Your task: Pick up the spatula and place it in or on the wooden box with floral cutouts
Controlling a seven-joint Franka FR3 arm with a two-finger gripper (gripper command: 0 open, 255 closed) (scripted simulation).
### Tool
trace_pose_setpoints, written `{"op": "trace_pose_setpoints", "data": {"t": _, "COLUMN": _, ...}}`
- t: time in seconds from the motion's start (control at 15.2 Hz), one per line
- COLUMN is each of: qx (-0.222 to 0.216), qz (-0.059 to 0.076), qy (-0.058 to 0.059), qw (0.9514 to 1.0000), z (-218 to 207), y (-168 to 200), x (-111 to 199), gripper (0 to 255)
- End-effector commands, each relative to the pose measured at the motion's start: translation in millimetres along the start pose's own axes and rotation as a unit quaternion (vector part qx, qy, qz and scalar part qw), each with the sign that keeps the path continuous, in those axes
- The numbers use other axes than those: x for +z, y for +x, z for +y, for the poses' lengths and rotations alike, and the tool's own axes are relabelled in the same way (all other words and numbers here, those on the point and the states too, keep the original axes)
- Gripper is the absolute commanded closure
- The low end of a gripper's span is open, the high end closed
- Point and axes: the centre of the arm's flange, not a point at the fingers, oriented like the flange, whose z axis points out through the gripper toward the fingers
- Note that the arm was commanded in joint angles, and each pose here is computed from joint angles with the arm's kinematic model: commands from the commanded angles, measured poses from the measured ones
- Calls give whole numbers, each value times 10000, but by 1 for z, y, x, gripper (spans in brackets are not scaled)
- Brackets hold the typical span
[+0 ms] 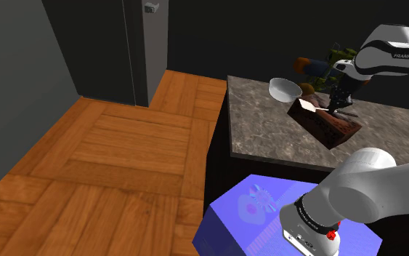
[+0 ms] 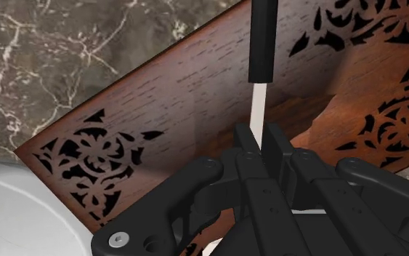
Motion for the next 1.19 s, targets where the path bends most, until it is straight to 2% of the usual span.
{"op": "trace_pose_setpoints", "data": {"t": 0.0, "qx": 0, "qz": 0, "qy": 0, "qw": 10000, "z": 0, "y": 0, "x": 0, "gripper": 0}}
{"op": "trace_pose_setpoints", "data": {"t": 0.33, "qx": 0, "qz": 0, "qy": 0, "qw": 10000, "z": 0, "y": 0, "x": 0, "gripper": 0}}
{"op": "trace_pose_setpoints", "data": {"t": 0.59, "qx": 0, "qz": 0, "qy": 0, "qw": 10000, "z": 0, "y": 0, "x": -50, "gripper": 0}}
{"op": "trace_pose_setpoints", "data": {"t": 1.12, "qx": 0, "qz": 0, "qy": 0, "qw": 10000, "z": 0, "y": 0, "x": -50, "gripper": 0}}
